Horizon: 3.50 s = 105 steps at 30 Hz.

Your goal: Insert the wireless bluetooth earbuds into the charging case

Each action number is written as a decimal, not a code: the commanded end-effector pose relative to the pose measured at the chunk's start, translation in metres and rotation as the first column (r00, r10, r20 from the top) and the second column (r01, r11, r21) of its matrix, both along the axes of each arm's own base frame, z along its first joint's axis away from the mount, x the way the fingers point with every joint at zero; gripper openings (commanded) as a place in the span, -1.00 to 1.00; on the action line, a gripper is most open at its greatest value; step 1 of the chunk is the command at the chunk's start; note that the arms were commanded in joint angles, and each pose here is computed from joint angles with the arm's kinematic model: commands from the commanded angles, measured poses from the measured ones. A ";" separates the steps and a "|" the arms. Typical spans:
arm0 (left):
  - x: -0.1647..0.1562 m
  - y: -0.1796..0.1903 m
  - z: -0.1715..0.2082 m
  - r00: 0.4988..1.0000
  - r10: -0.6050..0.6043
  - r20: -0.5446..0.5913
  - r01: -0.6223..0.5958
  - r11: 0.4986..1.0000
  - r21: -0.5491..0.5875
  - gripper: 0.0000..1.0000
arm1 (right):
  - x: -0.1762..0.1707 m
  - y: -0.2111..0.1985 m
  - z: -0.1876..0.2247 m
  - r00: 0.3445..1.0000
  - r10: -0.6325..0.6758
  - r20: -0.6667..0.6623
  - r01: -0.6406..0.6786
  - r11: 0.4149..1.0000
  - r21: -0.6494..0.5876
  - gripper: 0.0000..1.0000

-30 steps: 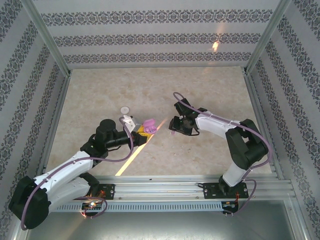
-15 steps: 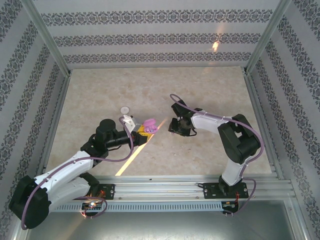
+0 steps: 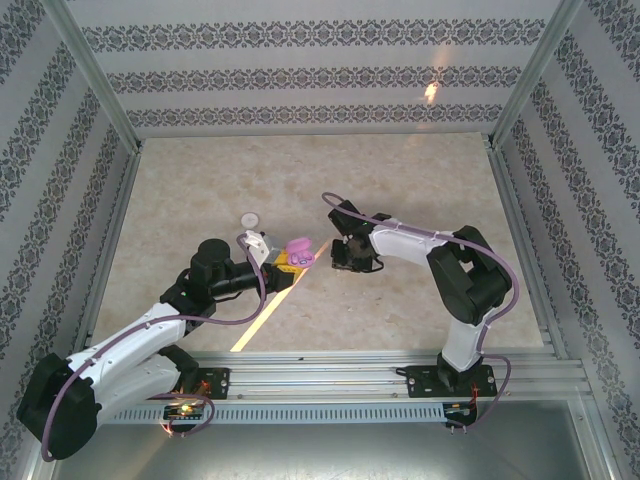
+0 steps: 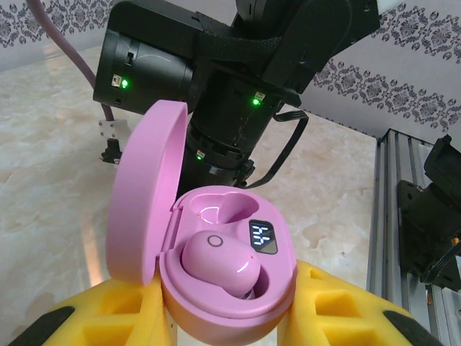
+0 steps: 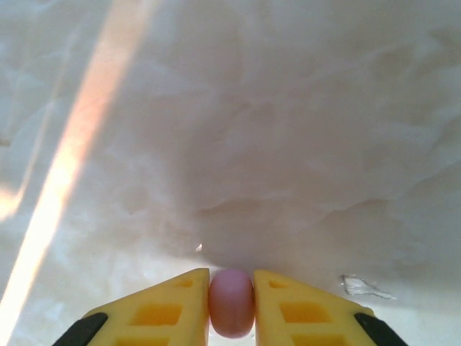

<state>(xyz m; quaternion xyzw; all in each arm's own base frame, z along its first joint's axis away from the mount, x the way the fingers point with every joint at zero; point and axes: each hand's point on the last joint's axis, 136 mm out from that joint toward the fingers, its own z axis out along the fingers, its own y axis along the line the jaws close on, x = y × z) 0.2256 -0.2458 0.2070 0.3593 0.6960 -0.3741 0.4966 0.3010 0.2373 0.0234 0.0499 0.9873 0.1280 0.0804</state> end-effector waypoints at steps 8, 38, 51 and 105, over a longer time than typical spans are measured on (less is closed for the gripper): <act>-0.002 -0.006 0.011 0.998 -0.029 0.053 0.030 0.999 -0.015 -0.91 | -0.006 -0.016 0.056 0.981 0.174 0.083 -0.168 0.983 -0.075 -0.61; 0.008 -0.026 0.026 0.997 -0.082 0.014 0.083 0.990 -0.110 -0.93 | -0.068 0.032 0.239 0.716 0.459 0.526 -0.422 0.885 -0.198 -0.65; 0.003 -0.029 0.026 0.995 -0.096 0.008 0.096 0.989 -0.115 -0.92 | -0.070 0.052 0.225 0.710 0.532 0.461 -0.496 0.843 -0.209 -0.66; 0.007 -0.034 0.036 0.993 -0.107 0.041 0.111 0.987 -0.120 -0.92 | -0.072 0.037 0.273 0.761 0.325 0.561 -0.432 0.899 0.065 0.08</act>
